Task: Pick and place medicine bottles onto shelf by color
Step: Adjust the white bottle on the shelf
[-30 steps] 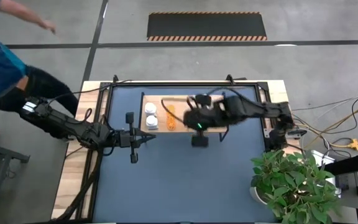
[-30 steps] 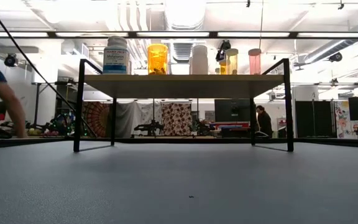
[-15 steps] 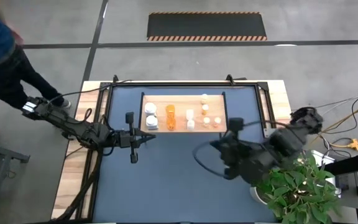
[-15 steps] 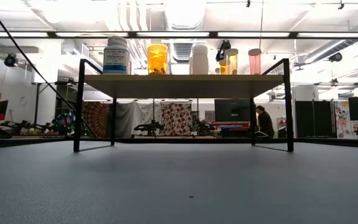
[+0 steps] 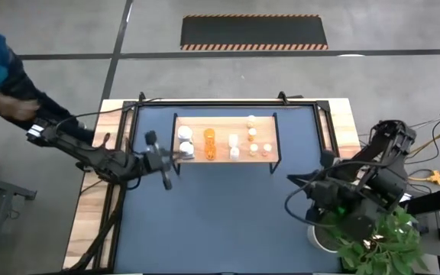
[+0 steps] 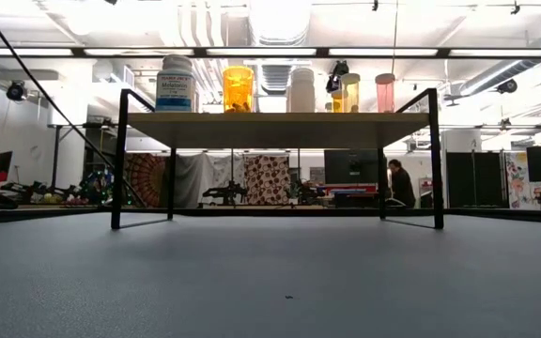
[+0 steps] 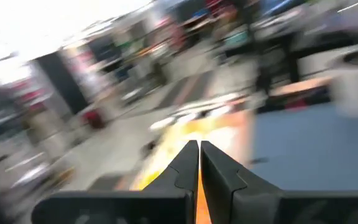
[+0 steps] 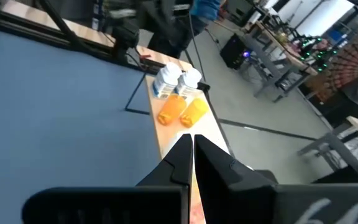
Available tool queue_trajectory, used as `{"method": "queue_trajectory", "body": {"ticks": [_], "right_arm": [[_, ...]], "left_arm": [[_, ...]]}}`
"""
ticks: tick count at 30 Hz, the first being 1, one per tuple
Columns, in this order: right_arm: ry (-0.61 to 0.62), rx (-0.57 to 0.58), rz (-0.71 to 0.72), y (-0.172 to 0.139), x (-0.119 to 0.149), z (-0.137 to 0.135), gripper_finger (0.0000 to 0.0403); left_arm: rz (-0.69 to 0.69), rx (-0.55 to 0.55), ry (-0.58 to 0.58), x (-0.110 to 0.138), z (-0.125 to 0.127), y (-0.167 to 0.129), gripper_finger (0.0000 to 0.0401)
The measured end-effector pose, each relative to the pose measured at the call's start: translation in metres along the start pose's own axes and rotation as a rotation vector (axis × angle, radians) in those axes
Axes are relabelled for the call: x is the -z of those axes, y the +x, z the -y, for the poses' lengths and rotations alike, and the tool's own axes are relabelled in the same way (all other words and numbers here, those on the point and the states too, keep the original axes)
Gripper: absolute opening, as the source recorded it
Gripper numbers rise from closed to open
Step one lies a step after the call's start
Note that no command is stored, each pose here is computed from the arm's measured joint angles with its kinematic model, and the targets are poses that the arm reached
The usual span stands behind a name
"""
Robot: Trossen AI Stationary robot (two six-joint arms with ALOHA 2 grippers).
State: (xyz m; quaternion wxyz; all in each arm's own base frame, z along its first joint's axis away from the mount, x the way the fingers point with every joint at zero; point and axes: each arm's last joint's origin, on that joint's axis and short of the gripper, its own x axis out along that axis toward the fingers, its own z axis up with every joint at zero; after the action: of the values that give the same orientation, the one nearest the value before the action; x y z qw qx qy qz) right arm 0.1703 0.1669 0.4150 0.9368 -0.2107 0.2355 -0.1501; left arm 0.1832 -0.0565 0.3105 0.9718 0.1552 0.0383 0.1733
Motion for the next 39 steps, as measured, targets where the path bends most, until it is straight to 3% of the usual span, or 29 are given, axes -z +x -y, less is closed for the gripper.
{"method": "queue_trajectory", "body": {"ticks": [3,7,13,26,33,39], "right_arm": [[-0.001,-0.012,0.019,-0.001,0.006,0.004,0.0009],[-0.003,-0.018,0.033,-0.002,0.011,0.009,0.0009],[-0.01,-0.021,0.033,-0.002,0.012,0.01,0.0009],[-0.013,-0.022,0.032,-0.002,0.012,0.01,0.0009],[-0.012,-0.022,0.032,-0.002,0.012,0.01,0.0009],[-0.008,-0.023,0.031,-0.002,0.012,0.01,0.0009]], "left_arm": [[-0.091,-0.164,0.031,-0.006,-0.016,-0.004,0.0],[-0.23,-0.177,0.05,-0.004,-0.035,-0.013,0.0],[-0.438,-0.31,-0.042,0.026,-0.06,-0.021,0.0],[-0.578,-0.35,-0.057,0.055,-0.065,0.009,0.0],[-0.495,-0.215,-0.063,0.048,-0.057,0.028,0.0],[-0.513,-0.203,-0.065,0.051,-0.054,0.033,0.0]]}}
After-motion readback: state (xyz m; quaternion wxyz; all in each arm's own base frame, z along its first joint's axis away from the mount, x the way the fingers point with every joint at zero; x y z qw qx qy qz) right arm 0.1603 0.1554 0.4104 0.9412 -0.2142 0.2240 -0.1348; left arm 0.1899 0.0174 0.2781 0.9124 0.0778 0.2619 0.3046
